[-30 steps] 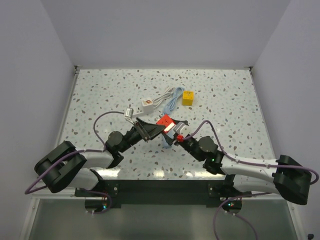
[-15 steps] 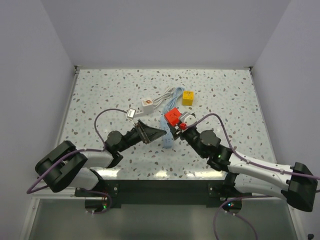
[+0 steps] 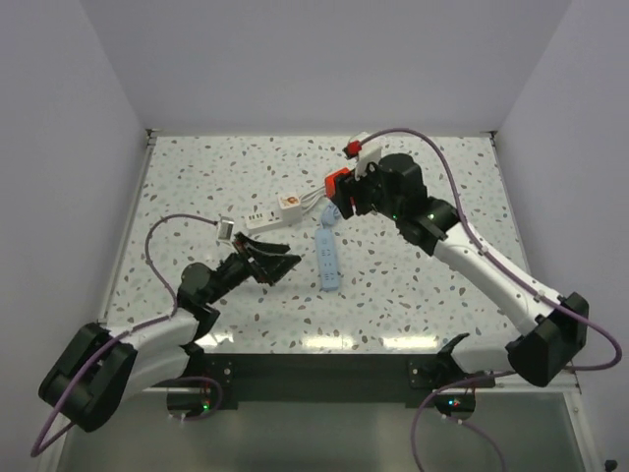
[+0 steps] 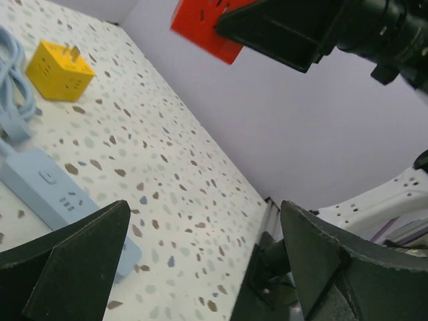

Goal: Insert the plug

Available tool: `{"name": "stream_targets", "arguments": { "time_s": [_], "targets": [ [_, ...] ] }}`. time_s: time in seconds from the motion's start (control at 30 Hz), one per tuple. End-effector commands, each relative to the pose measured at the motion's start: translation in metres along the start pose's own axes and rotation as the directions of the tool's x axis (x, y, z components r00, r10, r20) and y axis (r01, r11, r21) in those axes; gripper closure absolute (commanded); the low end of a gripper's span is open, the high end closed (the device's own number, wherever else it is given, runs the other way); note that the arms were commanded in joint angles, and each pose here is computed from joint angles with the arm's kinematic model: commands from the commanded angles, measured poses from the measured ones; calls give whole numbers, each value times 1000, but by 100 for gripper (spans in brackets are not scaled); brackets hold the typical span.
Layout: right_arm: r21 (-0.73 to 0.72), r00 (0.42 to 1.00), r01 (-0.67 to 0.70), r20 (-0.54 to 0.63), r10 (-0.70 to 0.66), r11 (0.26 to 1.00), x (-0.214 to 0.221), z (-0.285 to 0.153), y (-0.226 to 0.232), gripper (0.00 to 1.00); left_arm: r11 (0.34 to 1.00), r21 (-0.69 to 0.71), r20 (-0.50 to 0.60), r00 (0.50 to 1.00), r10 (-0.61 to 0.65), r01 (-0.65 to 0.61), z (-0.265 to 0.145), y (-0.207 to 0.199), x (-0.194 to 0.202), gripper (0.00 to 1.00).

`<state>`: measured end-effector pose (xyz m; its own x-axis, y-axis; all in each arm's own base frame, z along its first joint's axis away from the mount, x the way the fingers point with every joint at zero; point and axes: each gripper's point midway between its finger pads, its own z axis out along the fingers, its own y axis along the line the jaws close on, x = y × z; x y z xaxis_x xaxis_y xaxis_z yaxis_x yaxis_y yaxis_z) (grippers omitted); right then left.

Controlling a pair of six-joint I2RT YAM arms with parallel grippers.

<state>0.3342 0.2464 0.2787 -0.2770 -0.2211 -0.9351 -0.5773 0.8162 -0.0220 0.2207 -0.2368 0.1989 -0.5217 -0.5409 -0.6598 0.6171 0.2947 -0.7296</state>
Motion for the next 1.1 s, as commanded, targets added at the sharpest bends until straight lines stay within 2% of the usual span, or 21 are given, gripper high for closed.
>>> {"name": "stream_targets", "arguments": {
  "time_s": [0.0, 0.03, 0.07, 0.2, 0.43, 0.63, 0.8, 1.03, 1.07],
  "targets": [
    [-207, 967, -114, -247, 61, 972, 29, -4, 34, 100, 967, -59, -39, 968, 246, -248, 3, 13, -9, 0],
    [-228, 959, -128, -276, 62, 965, 32, -1, 36, 100, 961, -101, -74, 965, 250, -256, -1, 22, -4, 0],
    [-239, 949, -145, -307, 67, 960, 27, -4, 36, 100, 946, -101, -63, 951, 303, -308, -3, 20, -11, 0],
    [-291, 895, -229, -438, 83, 929, 37, 6, 38, 100, 913, -152, -105, 924, 367, -379, -8, 28, -15, 0],
    [-240, 739, -326, -668, 88, 914, 76, 34, 32, 100, 895, -193, -135, 915, 381, -402, -15, 40, -17, 0],
    [-233, 658, -346, -751, 58, 909, 91, 38, 29, 100, 871, -240, -108, 904, 414, -428, -23, 39, -29, 0],
    [-219, 557, -404, -829, 49, 888, 118, 47, 35, 100, 862, -261, -105, 901, 421, -434, -28, 40, -30, 0],
    [-157, 499, -396, -864, 68, 905, 136, 49, 30, 100, 861, -269, -107, 902, 418, -431, -30, 42, -29, 0],
    [-146, 476, -394, -877, 65, 908, 141, 44, 29, 100, 864, -268, -108, 904, 414, -427, -30, 42, -28, 0]
  ]
}}
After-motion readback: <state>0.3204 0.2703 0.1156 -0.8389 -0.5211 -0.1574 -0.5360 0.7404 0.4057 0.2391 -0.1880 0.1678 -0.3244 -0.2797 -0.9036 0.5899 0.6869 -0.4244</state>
